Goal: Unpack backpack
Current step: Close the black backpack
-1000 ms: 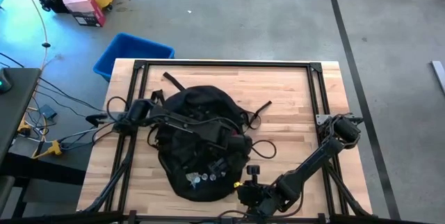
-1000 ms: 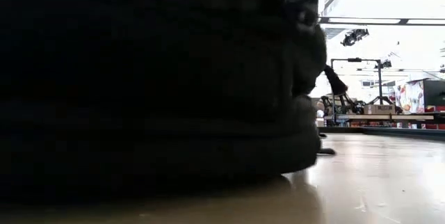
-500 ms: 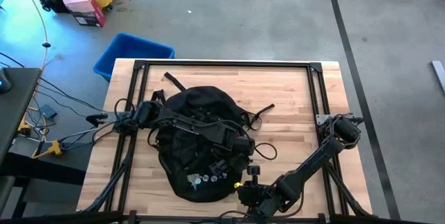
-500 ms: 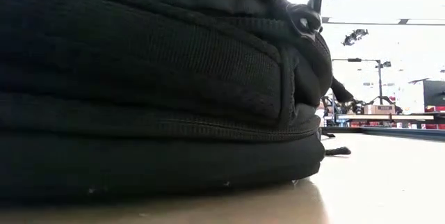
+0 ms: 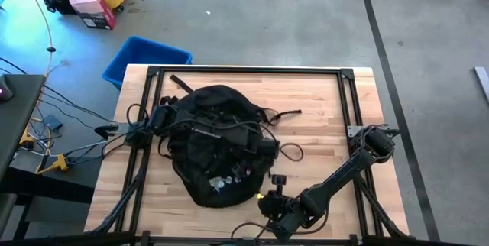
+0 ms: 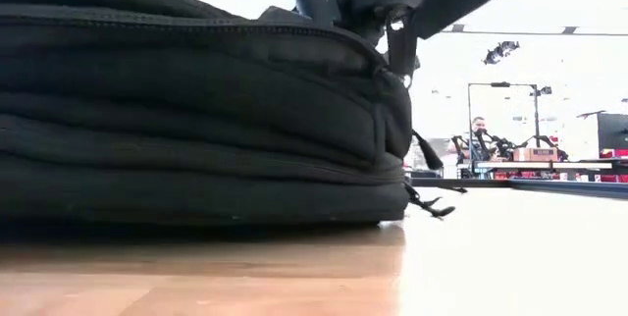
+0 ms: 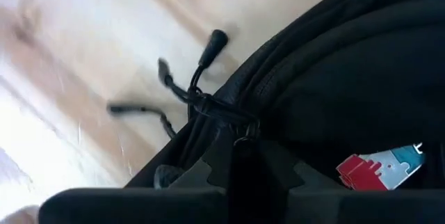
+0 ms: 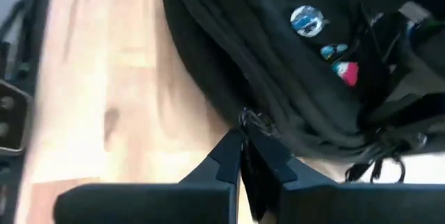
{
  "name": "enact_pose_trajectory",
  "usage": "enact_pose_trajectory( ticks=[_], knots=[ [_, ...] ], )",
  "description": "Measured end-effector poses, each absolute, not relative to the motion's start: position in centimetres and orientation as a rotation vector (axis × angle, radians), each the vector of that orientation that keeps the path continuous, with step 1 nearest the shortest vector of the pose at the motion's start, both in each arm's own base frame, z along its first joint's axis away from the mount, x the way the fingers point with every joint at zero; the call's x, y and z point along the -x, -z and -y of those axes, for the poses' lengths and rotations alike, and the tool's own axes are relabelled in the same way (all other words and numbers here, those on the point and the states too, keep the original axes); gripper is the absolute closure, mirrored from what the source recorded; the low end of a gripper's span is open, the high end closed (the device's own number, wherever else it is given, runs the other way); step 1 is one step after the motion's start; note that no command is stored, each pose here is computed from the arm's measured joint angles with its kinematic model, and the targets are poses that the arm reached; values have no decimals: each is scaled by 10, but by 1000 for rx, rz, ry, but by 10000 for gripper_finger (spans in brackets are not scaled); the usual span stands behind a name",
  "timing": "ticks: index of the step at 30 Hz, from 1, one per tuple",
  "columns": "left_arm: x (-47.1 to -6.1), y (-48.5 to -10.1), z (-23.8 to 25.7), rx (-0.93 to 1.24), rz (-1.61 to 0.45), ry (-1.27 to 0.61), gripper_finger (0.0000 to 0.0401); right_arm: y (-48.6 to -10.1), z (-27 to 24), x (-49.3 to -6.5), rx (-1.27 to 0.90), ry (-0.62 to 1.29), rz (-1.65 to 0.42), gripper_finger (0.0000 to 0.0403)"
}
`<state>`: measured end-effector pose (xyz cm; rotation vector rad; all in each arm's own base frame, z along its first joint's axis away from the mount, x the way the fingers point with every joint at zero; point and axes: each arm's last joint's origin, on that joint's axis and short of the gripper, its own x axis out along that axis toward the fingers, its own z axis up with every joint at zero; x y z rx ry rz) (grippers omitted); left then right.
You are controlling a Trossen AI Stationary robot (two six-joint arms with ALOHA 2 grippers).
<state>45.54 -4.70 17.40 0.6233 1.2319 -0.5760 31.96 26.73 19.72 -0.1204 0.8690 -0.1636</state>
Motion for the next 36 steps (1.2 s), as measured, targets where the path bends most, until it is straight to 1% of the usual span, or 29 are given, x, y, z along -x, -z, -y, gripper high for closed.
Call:
enact_pose_trajectory(
  ticks=[4, 7, 13, 20, 23, 27, 32, 36],
  knots=[
    [-453, -178, 19, -544, -1279, 496, 390, -187, -258, -319, 133, 262, -837, 403],
    [-453, -186, 3, -530, -1266, 438, 390, -178, -248, -323, 102, 317, -817, 403],
    [-444, -200, -33, -454, -1285, 356, 392, -161, -231, -343, 39, 244, -727, 402],
    [-435, -208, -68, -381, -1316, 270, 392, -169, -232, -349, 67, 251, -674, 402],
    [-430, -217, -74, -376, -1323, 240, 392, -174, -233, -346, 109, 308, -674, 402],
    [-420, -241, -75, -426, -1312, 166, 393, -179, -232, -340, 112, 411, -678, 402],
    [-401, -275, -75, -418, -1289, 78, 393, -186, -223, -325, 83, 582, -749, 402],
    [-386, -289, -73, -390, -1263, 36, 393, -186, -215, -312, 76, 695, -792, 403]
  ],
)
